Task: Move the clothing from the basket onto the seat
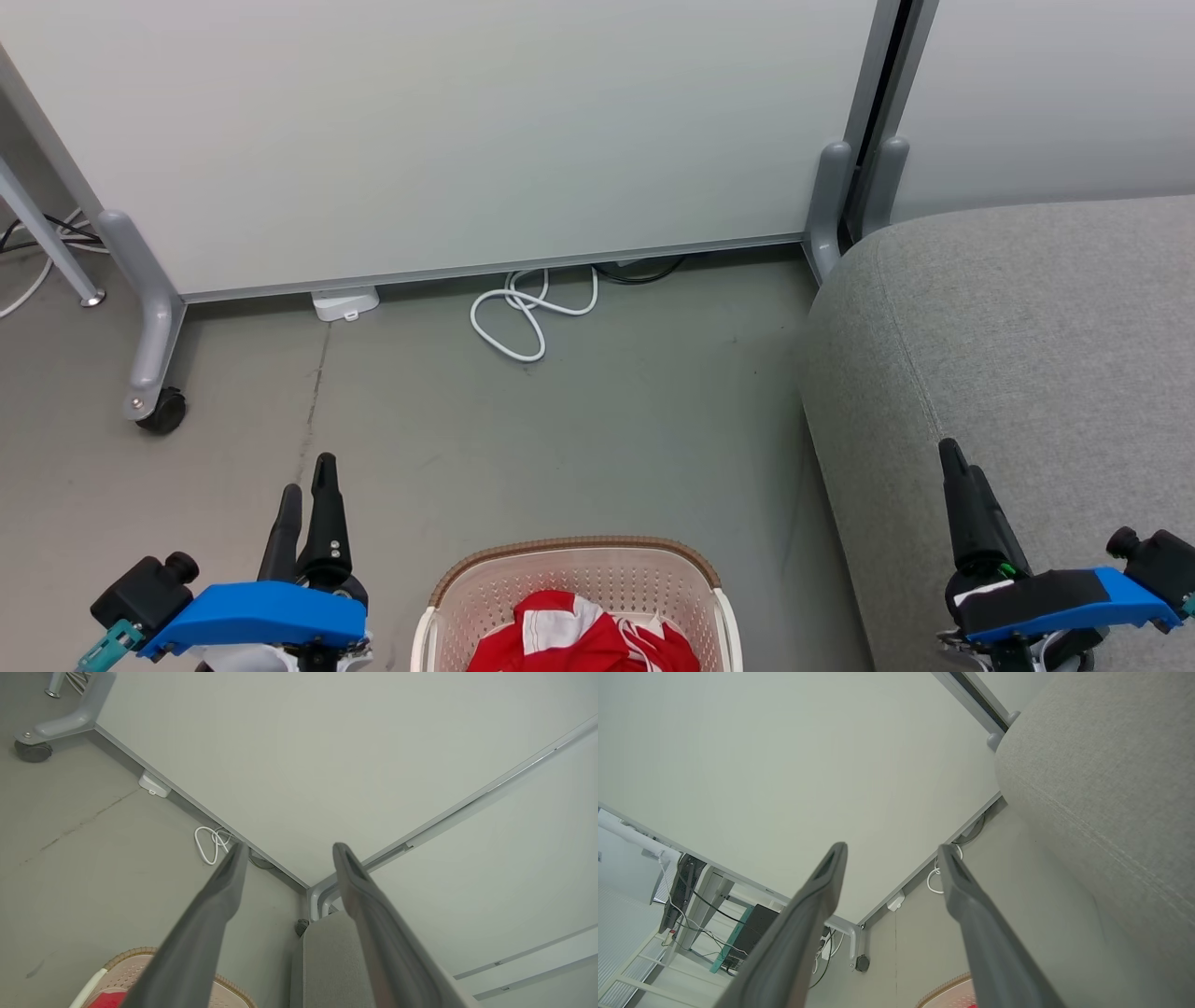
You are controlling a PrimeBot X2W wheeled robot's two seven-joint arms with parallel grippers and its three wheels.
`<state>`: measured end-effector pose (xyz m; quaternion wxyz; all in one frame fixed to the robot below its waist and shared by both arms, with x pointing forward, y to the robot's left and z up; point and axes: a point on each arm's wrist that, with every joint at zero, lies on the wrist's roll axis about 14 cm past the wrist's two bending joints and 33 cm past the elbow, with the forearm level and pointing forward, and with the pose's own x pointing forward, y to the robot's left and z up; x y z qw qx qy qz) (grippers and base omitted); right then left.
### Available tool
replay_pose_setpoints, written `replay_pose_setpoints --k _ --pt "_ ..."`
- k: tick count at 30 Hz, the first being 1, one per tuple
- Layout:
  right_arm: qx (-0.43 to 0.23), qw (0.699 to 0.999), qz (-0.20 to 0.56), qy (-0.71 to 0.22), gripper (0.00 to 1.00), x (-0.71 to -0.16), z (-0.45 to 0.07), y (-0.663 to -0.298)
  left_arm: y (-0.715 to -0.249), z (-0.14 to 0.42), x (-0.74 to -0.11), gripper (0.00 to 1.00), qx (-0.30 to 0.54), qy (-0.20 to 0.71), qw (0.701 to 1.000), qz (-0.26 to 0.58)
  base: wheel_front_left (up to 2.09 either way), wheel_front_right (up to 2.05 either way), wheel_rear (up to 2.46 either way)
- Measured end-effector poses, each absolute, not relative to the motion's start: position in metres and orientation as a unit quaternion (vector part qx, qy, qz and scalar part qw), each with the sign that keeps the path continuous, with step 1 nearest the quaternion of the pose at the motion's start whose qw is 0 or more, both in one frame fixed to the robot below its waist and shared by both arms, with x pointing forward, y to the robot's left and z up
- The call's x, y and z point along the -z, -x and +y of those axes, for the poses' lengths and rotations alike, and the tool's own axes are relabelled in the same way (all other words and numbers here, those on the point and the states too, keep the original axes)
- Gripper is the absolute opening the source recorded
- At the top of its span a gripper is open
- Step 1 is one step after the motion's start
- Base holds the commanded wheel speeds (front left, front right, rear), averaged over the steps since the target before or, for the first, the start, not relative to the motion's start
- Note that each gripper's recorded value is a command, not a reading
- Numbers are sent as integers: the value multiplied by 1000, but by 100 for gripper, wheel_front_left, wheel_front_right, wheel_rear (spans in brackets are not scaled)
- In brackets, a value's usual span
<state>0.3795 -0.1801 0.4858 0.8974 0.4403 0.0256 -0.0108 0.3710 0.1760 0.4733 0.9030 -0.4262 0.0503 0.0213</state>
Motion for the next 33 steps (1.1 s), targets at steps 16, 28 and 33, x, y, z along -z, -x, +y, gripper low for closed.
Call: replay_pose_setpoints --k 16,28,33 --pt "-4 940 19 -340 100 -488 -174 -380 -370 168 -479 100 1 315 948 39 0 0 0" --pt "-15 963 17 -269 100 -488 -171 -379 -364 165 -479 100 14 243 969 34 0 0 0" --pt "-20 970 17 -243 100 -489 -170 -379 -363 162 -479 100 22 217 975 32 0 0 0"
